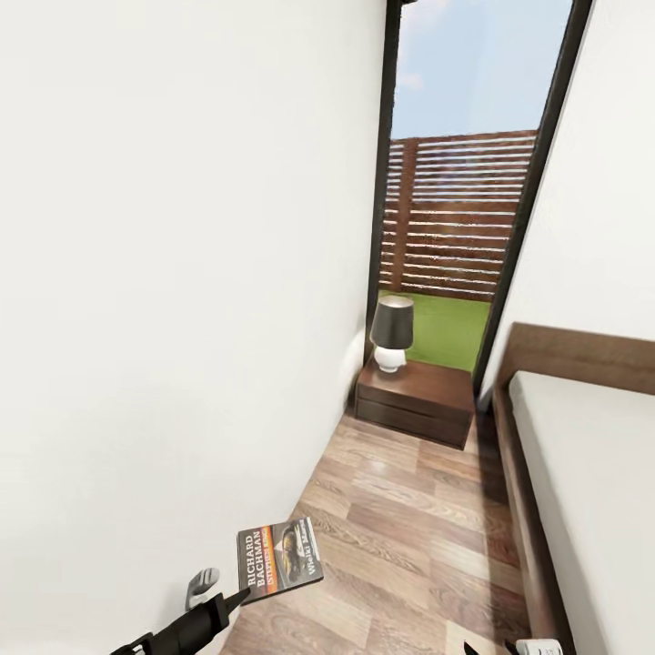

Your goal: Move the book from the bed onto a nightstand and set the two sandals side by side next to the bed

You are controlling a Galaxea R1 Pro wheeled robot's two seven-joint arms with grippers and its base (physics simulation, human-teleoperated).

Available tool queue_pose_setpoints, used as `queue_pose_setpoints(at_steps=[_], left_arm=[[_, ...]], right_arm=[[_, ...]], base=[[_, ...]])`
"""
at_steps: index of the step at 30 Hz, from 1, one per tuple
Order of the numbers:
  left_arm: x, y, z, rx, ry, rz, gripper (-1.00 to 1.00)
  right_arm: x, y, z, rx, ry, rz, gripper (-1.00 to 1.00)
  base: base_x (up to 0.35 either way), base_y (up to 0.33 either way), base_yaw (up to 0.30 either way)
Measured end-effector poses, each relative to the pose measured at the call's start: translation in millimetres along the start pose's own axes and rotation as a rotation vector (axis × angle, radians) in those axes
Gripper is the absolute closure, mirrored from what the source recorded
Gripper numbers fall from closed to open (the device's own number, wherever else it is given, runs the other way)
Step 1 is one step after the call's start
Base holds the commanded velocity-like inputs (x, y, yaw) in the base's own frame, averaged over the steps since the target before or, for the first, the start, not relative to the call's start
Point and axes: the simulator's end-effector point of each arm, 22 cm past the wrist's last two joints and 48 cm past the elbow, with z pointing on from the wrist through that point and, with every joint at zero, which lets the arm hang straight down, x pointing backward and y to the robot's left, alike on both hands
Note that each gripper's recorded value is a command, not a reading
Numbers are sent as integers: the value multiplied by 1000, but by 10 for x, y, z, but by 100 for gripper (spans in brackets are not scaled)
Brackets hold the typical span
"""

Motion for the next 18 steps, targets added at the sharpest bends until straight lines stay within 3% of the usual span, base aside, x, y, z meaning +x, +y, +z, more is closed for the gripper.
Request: queue_pose_setpoints(at_steps=[5,18], left_arm=[[0,0,2,0,0,0,100],[6,3,1,-1,3,2,100]], right_arm=[[0,2,1,-1,0,0,-100],[1,5,1,-3,0,0,-100]], base=[[36,0,-79],[2,0,-258]])
